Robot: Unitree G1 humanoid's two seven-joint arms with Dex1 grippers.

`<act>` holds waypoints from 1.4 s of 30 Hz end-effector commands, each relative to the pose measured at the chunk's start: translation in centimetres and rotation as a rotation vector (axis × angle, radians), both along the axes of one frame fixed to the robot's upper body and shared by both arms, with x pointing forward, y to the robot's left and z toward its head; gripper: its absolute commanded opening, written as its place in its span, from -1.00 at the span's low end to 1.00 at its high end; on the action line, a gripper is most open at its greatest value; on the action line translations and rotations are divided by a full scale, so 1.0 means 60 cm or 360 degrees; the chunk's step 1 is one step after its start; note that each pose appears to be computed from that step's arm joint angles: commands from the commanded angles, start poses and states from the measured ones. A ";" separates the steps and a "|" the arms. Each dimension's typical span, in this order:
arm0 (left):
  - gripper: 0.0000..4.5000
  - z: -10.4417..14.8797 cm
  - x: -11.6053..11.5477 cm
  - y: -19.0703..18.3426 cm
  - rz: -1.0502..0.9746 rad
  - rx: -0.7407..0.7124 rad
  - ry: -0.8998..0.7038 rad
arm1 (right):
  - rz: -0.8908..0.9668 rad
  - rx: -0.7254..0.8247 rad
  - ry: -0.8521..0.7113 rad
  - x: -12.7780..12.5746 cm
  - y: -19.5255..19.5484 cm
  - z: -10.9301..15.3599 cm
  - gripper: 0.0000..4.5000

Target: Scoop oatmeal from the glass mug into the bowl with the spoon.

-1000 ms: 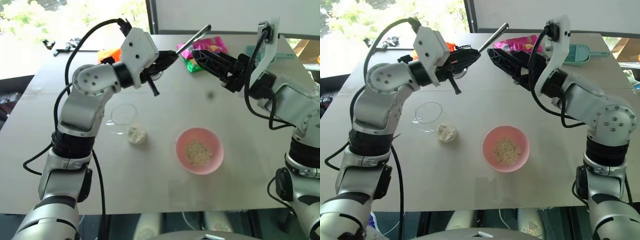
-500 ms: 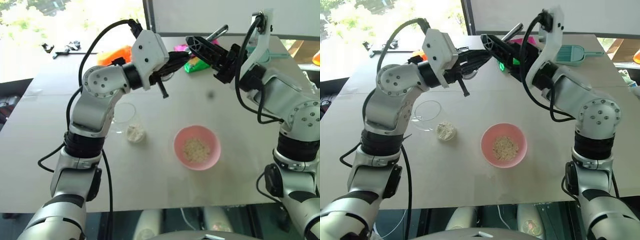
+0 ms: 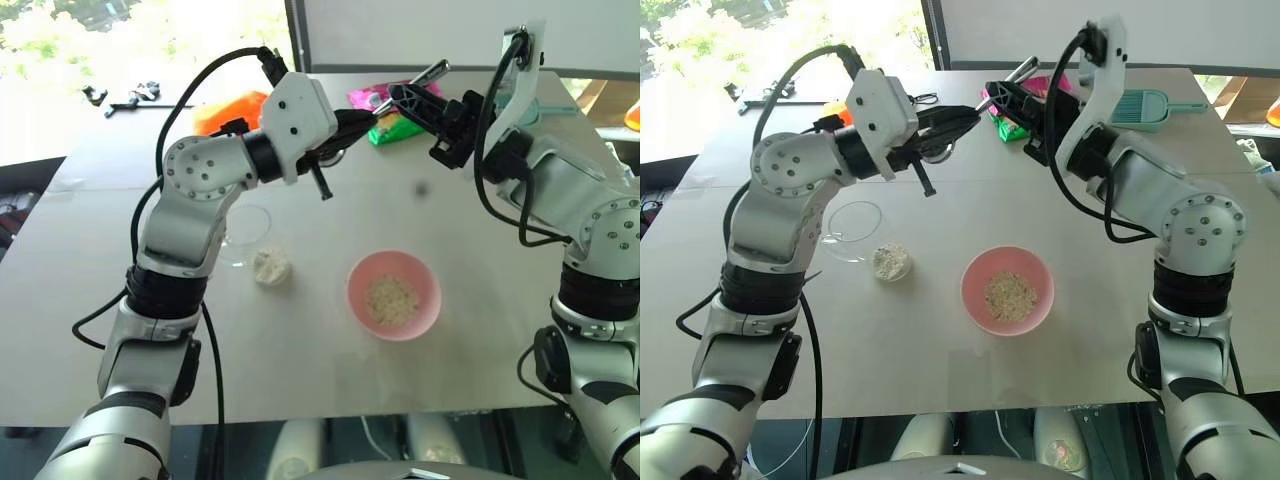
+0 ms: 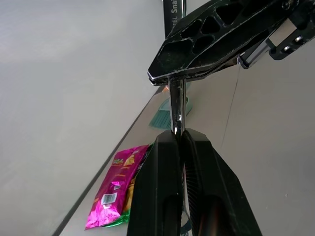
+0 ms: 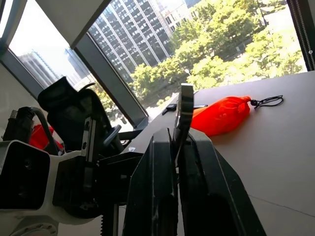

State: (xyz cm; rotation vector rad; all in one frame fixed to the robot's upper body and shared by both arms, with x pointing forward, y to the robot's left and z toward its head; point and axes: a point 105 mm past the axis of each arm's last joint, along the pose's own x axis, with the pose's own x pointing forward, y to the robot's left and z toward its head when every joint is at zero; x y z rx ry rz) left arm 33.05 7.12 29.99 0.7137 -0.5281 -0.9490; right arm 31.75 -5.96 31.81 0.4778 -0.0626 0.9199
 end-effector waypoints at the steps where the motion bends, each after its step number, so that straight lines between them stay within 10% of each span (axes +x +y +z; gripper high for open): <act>1: -1.00 0.021 -0.014 0.004 -0.0025 0.0005 -0.0137 | 0.0029 0.0026 -0.0071 -0.012 -0.002 0.021 -0.98; 5: -1.00 0.026 -0.012 0.011 -0.0029 -0.0031 -0.0141 | 0.0014 0.0044 -0.0067 -0.008 -0.005 0.024 -0.98; 13: 0.37 0.043 -0.013 0.038 -0.0012 -0.0196 0.0033 | -0.0042 0.0111 -0.0051 0.005 -0.019 0.036 -1.00; 21: 0.37 0.068 -0.058 0.179 0.0215 -0.0690 0.0640 | -0.0233 0.0154 -0.0012 0.033 -0.068 0.043 -1.00; 28: 0.37 -0.062 -0.131 0.350 0.0858 -0.1066 0.0879 | -0.0298 0.0149 0.0024 0.040 -0.106 0.035 -1.00; 34: 0.37 -0.195 -0.191 0.364 0.1134 -0.0930 0.1052 | -0.0359 0.0077 0.0090 0.052 -0.124 0.005 -1.00; 42: 0.37 -0.238 -0.147 0.313 0.1106 -0.0882 0.1003 | -0.0373 0.0038 0.0090 0.049 -0.123 -0.005 -1.00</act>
